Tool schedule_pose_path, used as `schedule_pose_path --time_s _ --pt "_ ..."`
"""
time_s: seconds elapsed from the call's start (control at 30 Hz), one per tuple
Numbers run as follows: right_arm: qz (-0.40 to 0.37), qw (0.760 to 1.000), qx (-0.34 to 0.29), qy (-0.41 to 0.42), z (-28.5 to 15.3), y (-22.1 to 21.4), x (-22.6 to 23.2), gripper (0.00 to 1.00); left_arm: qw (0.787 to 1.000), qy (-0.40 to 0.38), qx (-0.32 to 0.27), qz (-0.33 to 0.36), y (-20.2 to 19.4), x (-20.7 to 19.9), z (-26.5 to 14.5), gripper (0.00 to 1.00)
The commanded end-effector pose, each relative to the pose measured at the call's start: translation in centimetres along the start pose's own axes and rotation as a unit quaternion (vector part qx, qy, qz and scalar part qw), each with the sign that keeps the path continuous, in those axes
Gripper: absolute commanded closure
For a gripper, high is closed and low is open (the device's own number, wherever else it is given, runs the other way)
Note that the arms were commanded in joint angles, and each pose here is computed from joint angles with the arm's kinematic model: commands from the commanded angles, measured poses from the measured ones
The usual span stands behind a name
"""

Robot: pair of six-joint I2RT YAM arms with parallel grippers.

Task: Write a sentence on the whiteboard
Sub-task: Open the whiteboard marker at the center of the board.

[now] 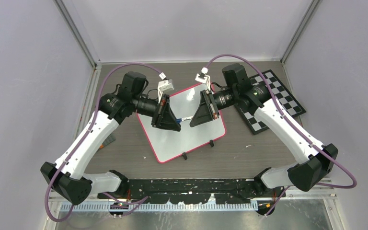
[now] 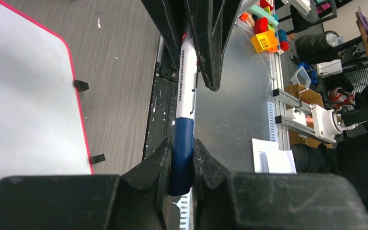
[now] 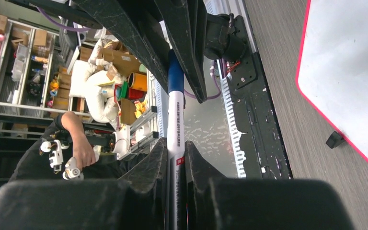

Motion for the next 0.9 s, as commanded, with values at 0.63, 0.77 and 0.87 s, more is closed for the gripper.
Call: schedule_pose_path --time_s 0.63,0.77,0.87 --pt "-0.010 0.999 -0.034 -0.032 -1.7 0.1 -0.6 1.00 0.994 0.071 -0.026 0.079 1.9 1.7 -2.2 0.36" --pt "-0.007 0.999 -0.025 -0.020 -1.3 -0.2 -0.3 1.00 0.995 0.058 -0.025 0.083 2.4 1.8 -1.3 0.35" --pt "-0.007 1.000 -0.021 -0.016 -1.2 -0.3 -0.1 1.00 0.995 0.040 -0.017 0.085 2.4 1.6 -0.4 0.38"
Point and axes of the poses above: each gripper's point midway between its finger pads, its own z axis out along the fingers, its own x axis along the line the jaws close on, y = z × x, the point moved 1 cm from there along -z, back along the fingers, and after that the axes turned 3 degrees about z, right-handed, at the moved point
